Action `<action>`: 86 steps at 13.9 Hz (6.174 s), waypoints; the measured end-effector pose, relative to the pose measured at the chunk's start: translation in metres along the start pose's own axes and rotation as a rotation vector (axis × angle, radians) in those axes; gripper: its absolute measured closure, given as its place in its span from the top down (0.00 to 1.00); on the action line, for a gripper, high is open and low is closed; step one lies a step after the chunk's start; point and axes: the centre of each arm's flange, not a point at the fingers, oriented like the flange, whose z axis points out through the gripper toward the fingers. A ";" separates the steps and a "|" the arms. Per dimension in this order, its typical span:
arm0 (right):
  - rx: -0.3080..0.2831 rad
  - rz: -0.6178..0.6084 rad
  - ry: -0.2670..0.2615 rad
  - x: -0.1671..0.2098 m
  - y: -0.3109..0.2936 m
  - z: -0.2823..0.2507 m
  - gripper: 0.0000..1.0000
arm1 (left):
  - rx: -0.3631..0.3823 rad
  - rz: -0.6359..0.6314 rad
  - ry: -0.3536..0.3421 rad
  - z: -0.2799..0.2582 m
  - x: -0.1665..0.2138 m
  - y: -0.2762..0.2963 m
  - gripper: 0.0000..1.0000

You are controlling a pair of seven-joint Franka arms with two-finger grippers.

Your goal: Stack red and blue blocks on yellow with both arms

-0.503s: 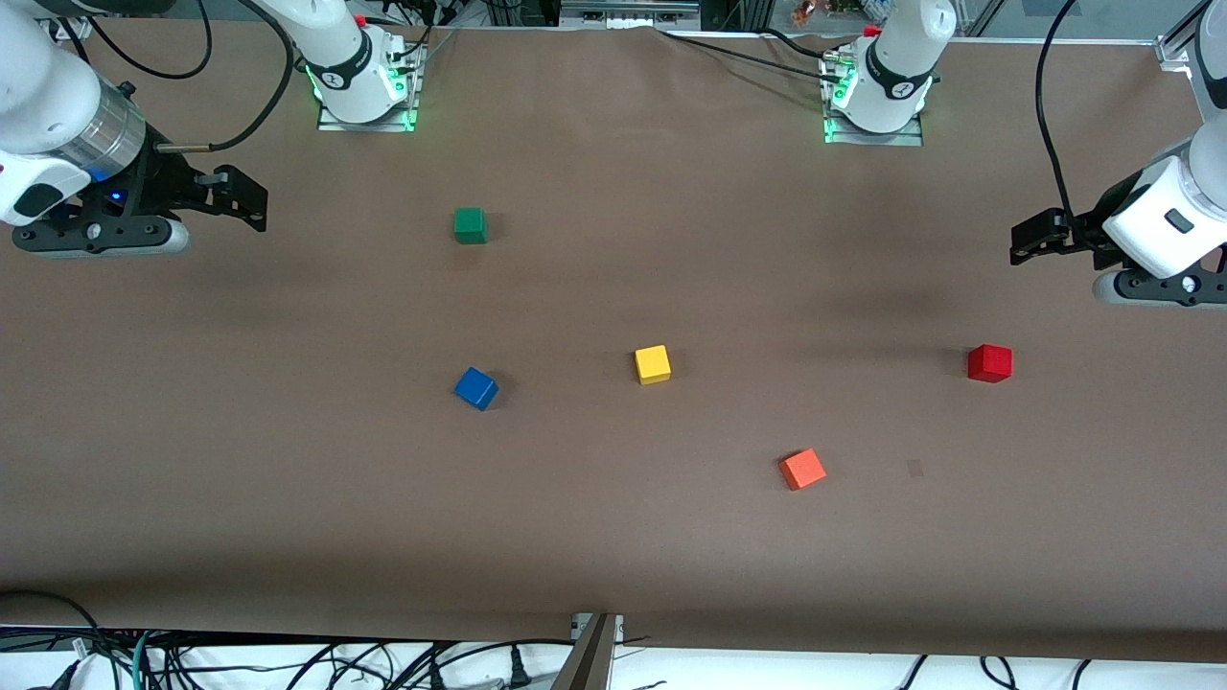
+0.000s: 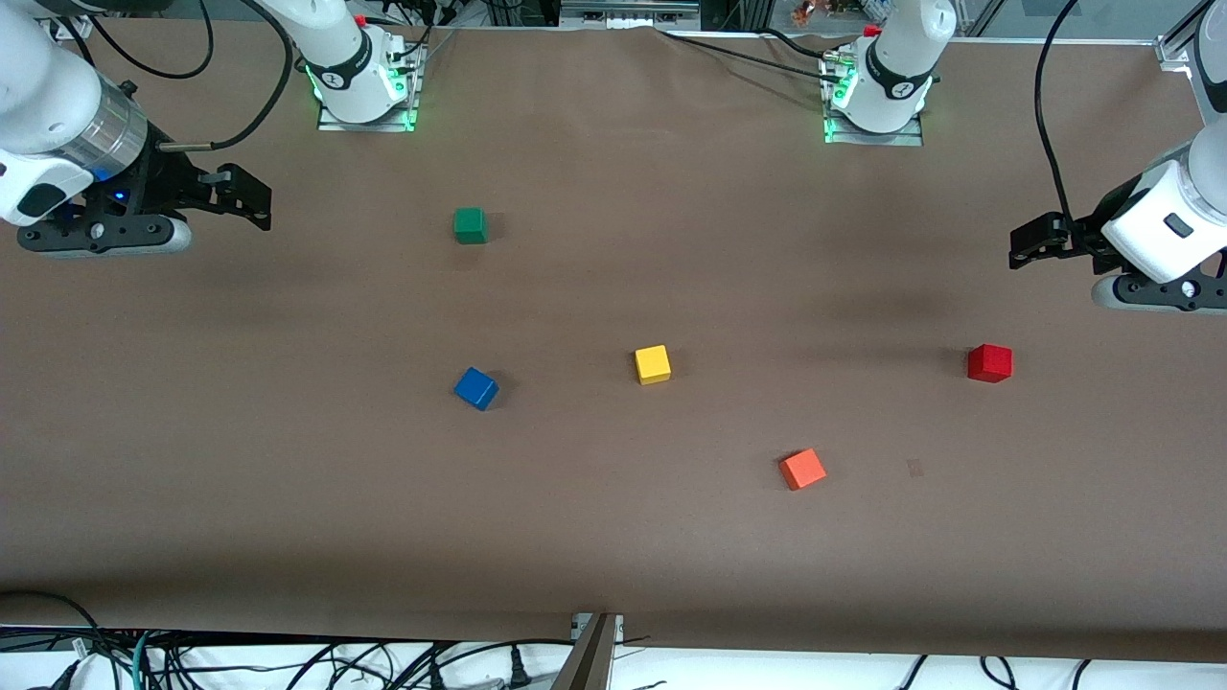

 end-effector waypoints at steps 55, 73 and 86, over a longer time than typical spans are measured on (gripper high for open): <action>-0.001 -0.010 -0.023 -0.002 -0.005 0.003 1.00 | -0.024 0.311 0.020 0.393 0.041 -0.165 1.00; 0.169 0.273 0.014 0.130 -0.119 0.249 1.00 | -0.137 -0.067 0.044 0.233 0.070 0.213 0.56; 0.161 0.503 -0.033 0.139 -0.147 0.383 0.99 | -0.117 -0.258 0.029 0.319 0.062 0.417 0.56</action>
